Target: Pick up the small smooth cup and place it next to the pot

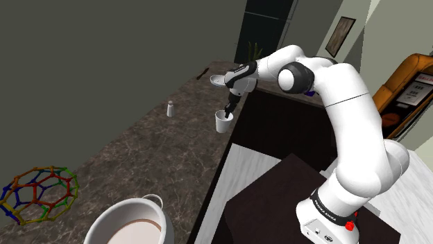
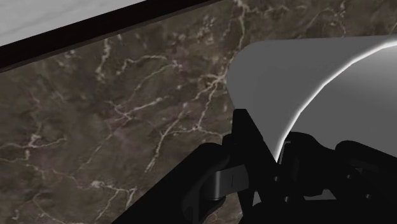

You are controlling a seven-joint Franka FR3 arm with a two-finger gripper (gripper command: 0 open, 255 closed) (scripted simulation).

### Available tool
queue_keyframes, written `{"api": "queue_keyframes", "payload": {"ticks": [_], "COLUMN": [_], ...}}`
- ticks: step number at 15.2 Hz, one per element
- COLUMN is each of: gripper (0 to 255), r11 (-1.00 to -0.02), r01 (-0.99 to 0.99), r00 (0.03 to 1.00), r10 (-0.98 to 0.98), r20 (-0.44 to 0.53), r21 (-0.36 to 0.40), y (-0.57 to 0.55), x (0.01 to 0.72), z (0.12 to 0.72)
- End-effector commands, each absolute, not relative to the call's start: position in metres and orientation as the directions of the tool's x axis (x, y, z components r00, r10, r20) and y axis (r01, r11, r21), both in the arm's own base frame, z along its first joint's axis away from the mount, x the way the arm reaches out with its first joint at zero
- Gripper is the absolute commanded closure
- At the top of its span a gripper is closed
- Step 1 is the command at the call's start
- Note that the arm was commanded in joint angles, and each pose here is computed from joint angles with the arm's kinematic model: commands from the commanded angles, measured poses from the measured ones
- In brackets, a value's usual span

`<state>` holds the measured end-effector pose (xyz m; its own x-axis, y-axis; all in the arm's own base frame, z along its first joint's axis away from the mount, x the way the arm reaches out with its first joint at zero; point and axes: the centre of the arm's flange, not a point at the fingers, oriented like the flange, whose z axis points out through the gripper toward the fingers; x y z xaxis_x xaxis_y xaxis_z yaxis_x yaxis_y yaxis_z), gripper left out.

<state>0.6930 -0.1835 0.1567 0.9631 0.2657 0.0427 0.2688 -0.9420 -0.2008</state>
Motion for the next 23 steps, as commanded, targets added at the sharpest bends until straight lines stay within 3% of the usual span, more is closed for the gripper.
{"api": "queue_keyframes", "payload": {"ticks": [1,23], "gripper": [255,255], "r11": [-0.942,-0.942], "r01": [0.269,0.269], "r00": [0.963,0.963], "r10": [0.266,0.266], "r20": [0.043,0.043], "r21": [-0.201,-0.201], "y": [-0.183,-0.183], "x": [0.693,0.693], "z": [0.167,0.283]}}
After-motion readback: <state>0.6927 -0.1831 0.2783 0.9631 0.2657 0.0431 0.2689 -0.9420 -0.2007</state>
